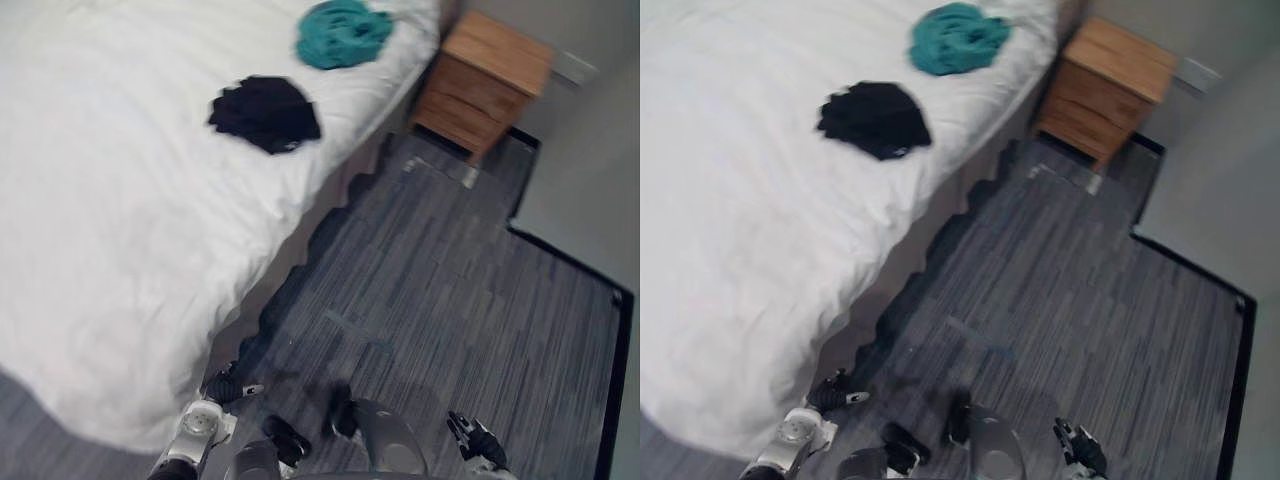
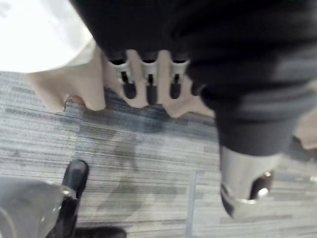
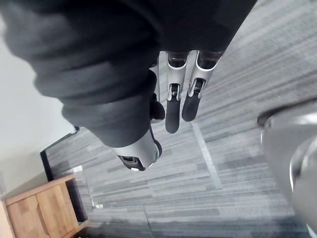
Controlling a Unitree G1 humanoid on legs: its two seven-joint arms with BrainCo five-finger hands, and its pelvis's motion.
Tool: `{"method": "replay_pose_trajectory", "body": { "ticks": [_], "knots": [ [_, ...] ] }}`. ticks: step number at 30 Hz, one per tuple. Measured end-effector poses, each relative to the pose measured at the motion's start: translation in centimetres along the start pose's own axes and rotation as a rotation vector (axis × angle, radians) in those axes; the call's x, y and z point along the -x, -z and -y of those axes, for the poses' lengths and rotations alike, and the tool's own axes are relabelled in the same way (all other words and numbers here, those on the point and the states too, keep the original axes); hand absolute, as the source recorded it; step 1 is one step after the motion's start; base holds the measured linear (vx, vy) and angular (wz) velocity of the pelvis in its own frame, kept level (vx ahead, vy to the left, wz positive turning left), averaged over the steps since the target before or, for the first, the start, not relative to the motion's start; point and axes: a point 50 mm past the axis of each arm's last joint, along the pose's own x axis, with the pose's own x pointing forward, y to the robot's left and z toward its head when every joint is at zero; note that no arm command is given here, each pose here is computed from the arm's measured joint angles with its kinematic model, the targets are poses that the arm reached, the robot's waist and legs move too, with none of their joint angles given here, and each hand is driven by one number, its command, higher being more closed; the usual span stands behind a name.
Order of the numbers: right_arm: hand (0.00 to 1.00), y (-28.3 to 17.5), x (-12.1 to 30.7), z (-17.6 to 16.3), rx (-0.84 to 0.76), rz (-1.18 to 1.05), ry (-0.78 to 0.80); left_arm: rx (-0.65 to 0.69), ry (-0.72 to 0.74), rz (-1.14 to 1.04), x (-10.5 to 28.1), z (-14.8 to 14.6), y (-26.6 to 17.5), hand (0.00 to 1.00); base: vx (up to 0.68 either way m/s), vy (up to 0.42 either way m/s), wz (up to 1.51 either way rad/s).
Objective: Tidy the bed and pick cloth on bed and put in laundry
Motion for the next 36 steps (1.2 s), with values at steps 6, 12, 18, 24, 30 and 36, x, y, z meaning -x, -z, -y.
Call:
{"method": "replay_pose_trajectory", "body": {
  "ticks": [6, 12, 18, 24, 30, 36],
  "knots": [
    [0.0, 0.7, 0.2, -1.0, 0.221, -0.041, -0.076, -0.041, 0.087, -0.014, -0.1, 2.3, 0.4, 0.0, 0.03, -0.13, -1.3],
    [0.0, -2.0, -1.5, -2.8, 0.374, -0.004, -0.141, 0.072, 0.082, 0.078, 0.1, 4.4, -0.4, 0.0, 0.01, 0.069, -1.62],
    [0.0, 2.1, -0.4, -2.8, 0.402, -0.159, -0.184, 0.172, -0.009, -0.162, 0.9, 4.0, 4.2, 0.0, 0.08, 0.137, -0.58],
    [0.0, 2.1, -0.5, -2.9, 0.403, -0.157, -0.186, 0.172, -0.008, -0.164, 0.9, 4.0, 4.3, 0.0, 0.0, 0.0, 0.0],
    [0.0, 3.0, 0.3, -1.3, 0.363, -0.203, -0.114, 0.209, -0.001, -0.179, 1.0, 3.9, 4.6, 0.0, -0.01, -0.003, -0.07],
    [0.0, 5.7, 2.5, 1.5, 0.252, -0.314, 0.043, 0.375, -0.027, -0.219, 1.4, 2.7, 6.0, 0.0, 0.01, -0.045, -0.47]
  ]
}}
